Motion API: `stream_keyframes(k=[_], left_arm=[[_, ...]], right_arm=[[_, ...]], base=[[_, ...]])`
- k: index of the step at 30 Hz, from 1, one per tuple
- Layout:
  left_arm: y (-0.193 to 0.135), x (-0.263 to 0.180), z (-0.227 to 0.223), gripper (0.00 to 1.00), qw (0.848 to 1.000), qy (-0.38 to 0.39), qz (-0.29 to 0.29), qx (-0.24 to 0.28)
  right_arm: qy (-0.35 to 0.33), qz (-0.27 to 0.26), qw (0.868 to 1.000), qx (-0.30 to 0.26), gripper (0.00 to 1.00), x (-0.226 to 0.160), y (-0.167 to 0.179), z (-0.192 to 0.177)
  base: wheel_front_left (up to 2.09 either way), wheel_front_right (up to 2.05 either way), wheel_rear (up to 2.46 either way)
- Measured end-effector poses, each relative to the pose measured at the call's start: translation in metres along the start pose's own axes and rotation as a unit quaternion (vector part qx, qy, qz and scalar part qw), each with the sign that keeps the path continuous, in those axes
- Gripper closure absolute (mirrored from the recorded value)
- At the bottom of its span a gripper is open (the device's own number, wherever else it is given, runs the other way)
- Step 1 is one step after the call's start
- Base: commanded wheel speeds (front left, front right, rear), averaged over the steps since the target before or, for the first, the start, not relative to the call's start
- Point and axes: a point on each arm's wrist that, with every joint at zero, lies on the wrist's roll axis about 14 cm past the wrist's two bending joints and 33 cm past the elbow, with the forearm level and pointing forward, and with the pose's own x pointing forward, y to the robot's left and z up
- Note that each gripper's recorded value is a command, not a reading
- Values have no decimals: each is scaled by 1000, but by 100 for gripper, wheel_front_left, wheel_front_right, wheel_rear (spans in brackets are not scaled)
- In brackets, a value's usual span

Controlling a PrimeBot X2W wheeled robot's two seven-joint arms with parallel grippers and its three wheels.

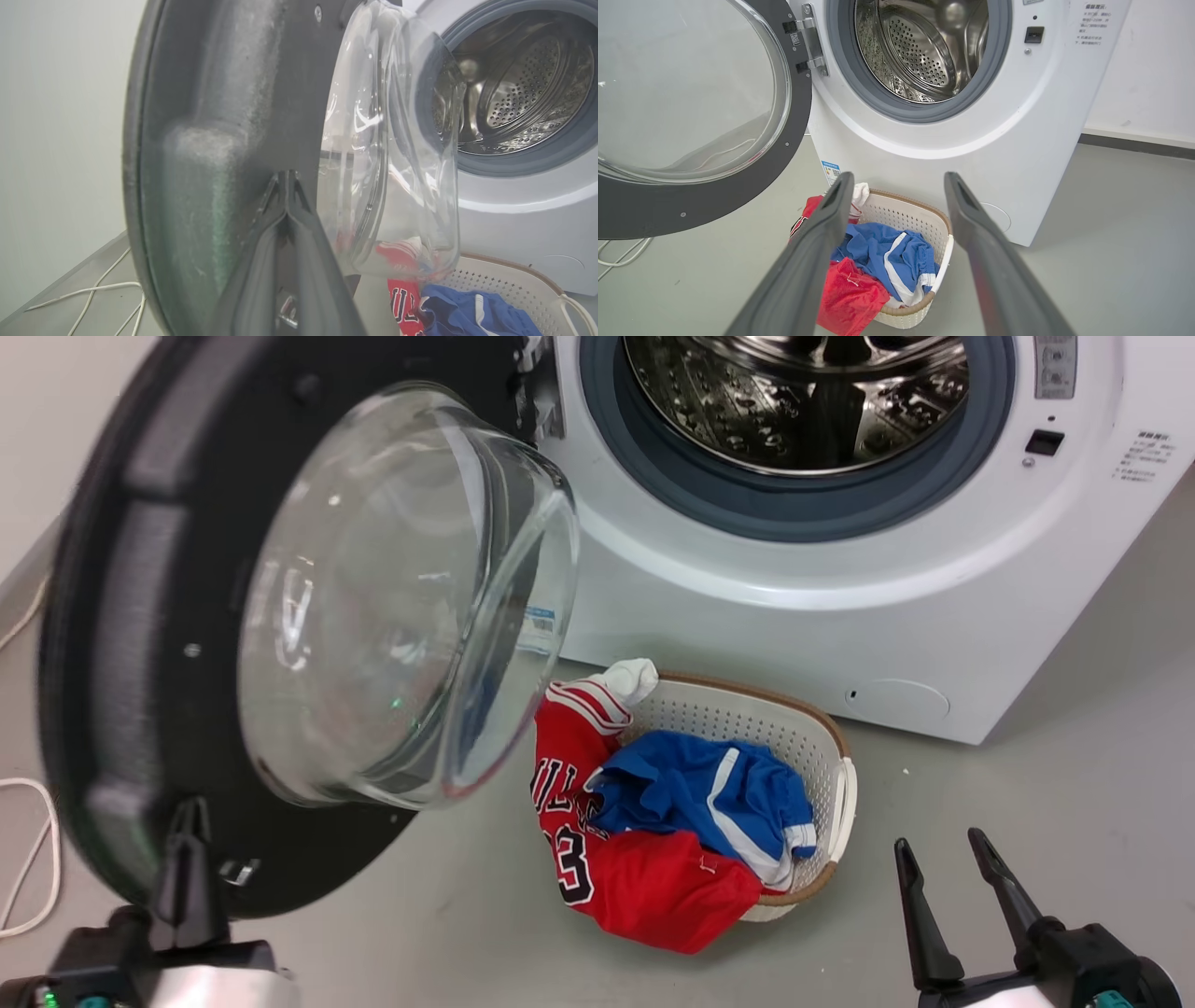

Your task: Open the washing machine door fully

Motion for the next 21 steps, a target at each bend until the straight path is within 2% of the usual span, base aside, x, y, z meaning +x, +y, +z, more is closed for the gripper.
stream_keyframes(k=[9, 21], left_arm=[[42, 30, -8, 100, 997, 5, 74, -3], [78, 65, -23, 100, 994, 21, 107, 9]], right_arm=[[15, -11, 1000, -1, 0, 8, -11, -12], [20, -28, 999, -9, 0, 18, -26, -19]], base=[[0, 0, 0], [0, 0, 0]])
